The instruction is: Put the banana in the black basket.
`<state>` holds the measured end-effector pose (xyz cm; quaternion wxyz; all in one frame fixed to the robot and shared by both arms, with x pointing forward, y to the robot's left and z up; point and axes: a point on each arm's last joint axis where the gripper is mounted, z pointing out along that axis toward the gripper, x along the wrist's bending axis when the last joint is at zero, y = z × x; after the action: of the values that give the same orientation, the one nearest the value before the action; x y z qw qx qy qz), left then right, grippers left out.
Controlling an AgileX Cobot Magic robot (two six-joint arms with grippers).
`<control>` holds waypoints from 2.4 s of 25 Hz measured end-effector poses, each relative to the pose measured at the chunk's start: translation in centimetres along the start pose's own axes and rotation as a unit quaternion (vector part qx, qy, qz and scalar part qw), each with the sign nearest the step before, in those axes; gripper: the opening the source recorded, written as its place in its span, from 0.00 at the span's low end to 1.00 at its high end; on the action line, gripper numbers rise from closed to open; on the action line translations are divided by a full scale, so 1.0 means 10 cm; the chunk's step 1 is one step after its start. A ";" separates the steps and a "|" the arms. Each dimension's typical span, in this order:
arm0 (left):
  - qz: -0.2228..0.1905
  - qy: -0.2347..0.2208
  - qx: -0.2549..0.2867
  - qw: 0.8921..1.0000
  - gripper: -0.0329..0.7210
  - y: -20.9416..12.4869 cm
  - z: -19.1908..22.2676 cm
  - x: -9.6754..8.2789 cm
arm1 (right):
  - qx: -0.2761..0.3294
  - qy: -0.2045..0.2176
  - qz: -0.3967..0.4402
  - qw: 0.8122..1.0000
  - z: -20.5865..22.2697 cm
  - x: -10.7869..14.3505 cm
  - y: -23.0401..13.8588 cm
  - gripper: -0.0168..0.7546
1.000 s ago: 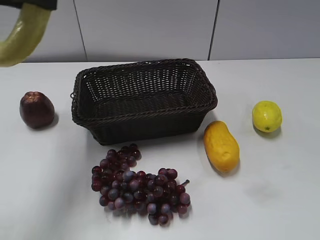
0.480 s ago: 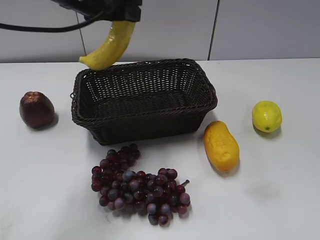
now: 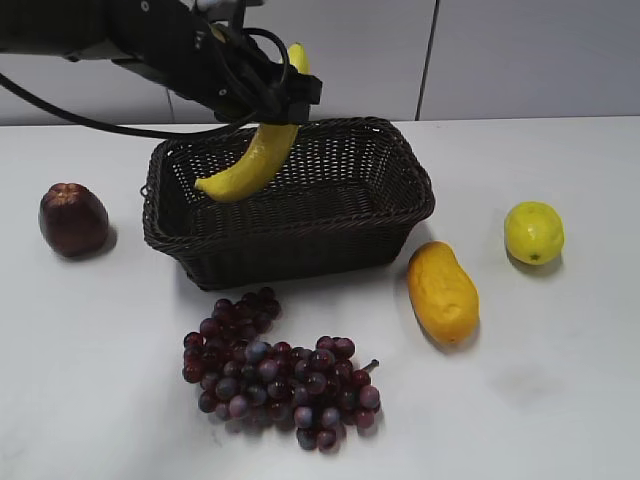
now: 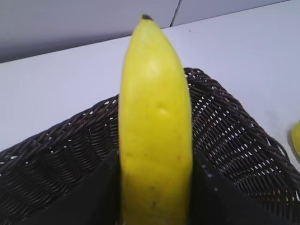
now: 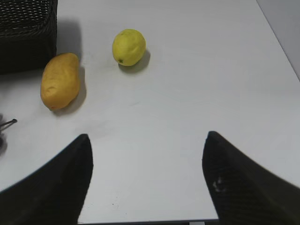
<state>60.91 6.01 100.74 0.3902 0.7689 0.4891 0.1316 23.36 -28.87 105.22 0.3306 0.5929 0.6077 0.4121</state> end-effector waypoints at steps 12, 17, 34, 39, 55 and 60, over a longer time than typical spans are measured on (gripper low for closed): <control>-0.014 -0.014 0.057 0.998 0.92 -0.08 -0.06 -0.04 | 0.000 0.000 0.000 1.000 0.00 0.00 0.00 0.78; -0.007 -0.028 0.068 0.997 0.87 0.02 -0.40 -0.11 | 0.000 0.000 0.000 1.000 0.00 0.00 0.00 0.78; 0.077 0.021 0.171 0.982 0.82 -0.01 -1.84 -0.14 | 0.000 0.000 0.000 1.000 0.00 0.00 0.00 0.78; 0.040 0.055 0.212 0.975 0.82 -0.33 -1.89 0.15 | 0.000 0.000 0.000 1.000 0.00 0.00 0.00 0.78; -0.142 0.199 0.125 0.961 0.82 -1.48 -2.76 0.87 | 0.000 0.000 0.000 1.000 0.00 0.00 0.00 0.78; -0.129 0.209 0.068 0.967 0.82 -1.72 -3.02 0.67 | 0.000 0.000 0.000 1.000 0.00 0.00 0.00 0.78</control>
<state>35.38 29.72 106.90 0.2398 0.6796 0.6625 0.2044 23.36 -28.87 105.22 0.3306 0.5929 0.6077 0.4121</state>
